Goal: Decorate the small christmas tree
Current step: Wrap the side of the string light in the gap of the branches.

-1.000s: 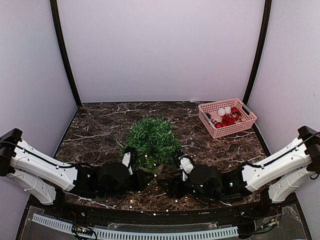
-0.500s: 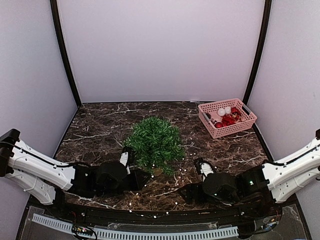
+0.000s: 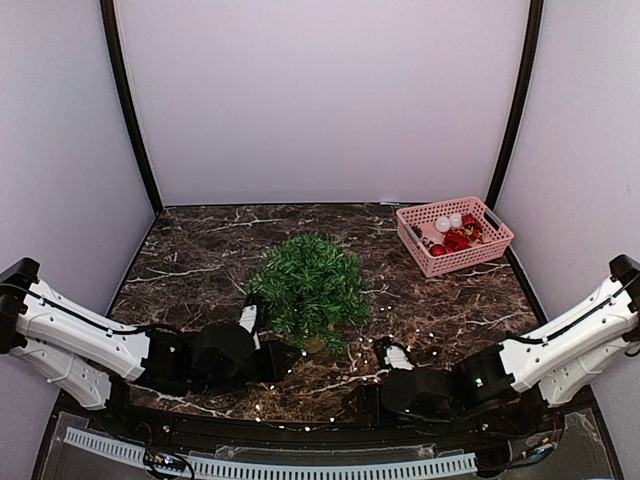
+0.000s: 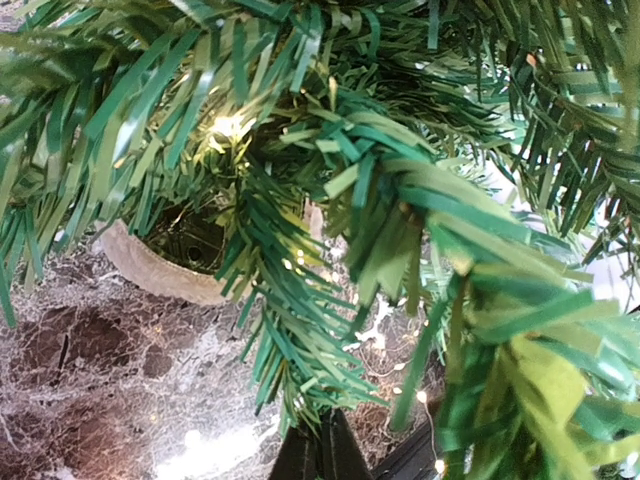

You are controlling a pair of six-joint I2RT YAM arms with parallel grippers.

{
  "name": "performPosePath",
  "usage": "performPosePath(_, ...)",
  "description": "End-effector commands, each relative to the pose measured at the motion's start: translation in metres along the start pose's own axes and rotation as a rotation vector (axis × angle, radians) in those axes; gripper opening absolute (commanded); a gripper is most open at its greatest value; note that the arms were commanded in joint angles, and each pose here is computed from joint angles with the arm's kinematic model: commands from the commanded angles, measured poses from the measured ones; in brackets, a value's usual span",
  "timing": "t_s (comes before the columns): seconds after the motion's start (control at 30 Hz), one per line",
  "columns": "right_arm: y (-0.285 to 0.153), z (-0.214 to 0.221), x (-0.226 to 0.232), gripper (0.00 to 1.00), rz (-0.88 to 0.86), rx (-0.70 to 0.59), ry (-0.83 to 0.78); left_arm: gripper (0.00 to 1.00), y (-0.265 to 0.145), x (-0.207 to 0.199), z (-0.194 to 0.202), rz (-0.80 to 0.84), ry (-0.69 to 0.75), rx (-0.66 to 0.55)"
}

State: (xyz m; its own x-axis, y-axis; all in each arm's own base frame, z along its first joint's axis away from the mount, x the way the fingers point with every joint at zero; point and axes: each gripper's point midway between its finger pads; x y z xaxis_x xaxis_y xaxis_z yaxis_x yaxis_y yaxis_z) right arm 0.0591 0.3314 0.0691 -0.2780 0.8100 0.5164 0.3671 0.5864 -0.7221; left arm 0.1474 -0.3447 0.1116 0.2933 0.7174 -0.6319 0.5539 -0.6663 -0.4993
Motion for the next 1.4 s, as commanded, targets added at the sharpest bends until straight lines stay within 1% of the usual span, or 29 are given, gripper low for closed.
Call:
performPosePath(0.0, 0.007, -0.003, 0.039, 0.79, -0.105, 0.008, -0.012, 0.00, -0.005, -0.003, -0.005, 0.010, 0.015, -0.003)
performPosePath(0.07, 0.013, -0.003, 0.042, 0.73, -0.103, 0.021, -0.038, 0.00, -0.005, -0.003, -0.005, 0.009, 0.019, -0.001)
performPosePath(0.13, 0.019, -0.002, 0.046, 0.64, -0.114, 0.036, -0.048, 0.00, -0.006, -0.003, -0.006, 0.007, 0.020, -0.001)
performPosePath(0.17, 0.022, -0.002, 0.045, 0.56, -0.110, 0.043, -0.050, 0.00, -0.006, -0.002, -0.006, 0.004, 0.020, -0.001)
performPosePath(0.2, 0.023, -0.002, 0.043, 0.46, -0.101, 0.046, -0.051, 0.00, -0.007, -0.001, -0.007, 0.002, 0.021, -0.001)
performPosePath(0.27, 0.024, -0.004, 0.034, 0.17, -0.064, 0.040, -0.044, 0.00, -0.008, 0.002, -0.009, -0.005, 0.024, -0.003)
performPosePath(0.3, 0.022, -0.005, 0.024, 0.05, -0.022, 0.032, -0.041, 0.00, -0.009, 0.004, -0.011, -0.008, 0.030, -0.006)
performPosePath(0.33, 0.019, -0.010, 0.015, 0.00, 0.009, 0.011, -0.035, 0.00, -0.011, 0.006, -0.011, -0.008, 0.033, -0.002)
performPosePath(0.43, 0.002, -0.030, -0.011, 0.00, 0.084, -0.069, -0.012, 0.00, -0.015, 0.014, -0.015, -0.012, 0.064, 0.008)
performPosePath(0.53, -0.016, -0.052, -0.036, 0.00, 0.151, -0.143, 0.005, 0.00, -0.019, 0.020, -0.012, 0.001, 0.096, 0.044)
performPosePath(0.73, -0.065, -0.099, -0.060, 0.00, 0.231, -0.298, 0.018, 0.00, -0.028, 0.035, -0.015, -0.046, 0.162, 0.069)
performPosePath(0.93, -0.120, -0.131, -0.069, 0.00, 0.265, -0.418, 0.033, 0.00, -0.032, 0.045, -0.019, -0.074, 0.180, 0.061)
performPosePath(1.1, -0.161, -0.162, -0.071, 0.00, 0.274, -0.566, 0.023, 0.00, -0.034, 0.047, -0.020, -0.077, 0.205, 0.059)
performPosePath(1.37, -0.198, -0.210, -0.050, 0.00, 0.298, -0.743, -0.052, 0.00, -0.035, 0.051, -0.023, -0.085, 0.266, 0.058)
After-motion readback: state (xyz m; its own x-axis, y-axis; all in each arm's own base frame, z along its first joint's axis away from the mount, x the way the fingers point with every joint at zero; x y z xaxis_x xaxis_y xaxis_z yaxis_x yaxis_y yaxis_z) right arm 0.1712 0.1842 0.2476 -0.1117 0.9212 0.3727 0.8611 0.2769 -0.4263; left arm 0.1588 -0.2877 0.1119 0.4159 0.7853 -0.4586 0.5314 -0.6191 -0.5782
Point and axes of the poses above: each gripper's point midway between its finger pads, its own y axis out along the fingers, its own x axis along the line the jaws close on, z = x × y, and after that the axes turned 1 degree about y, right-handed
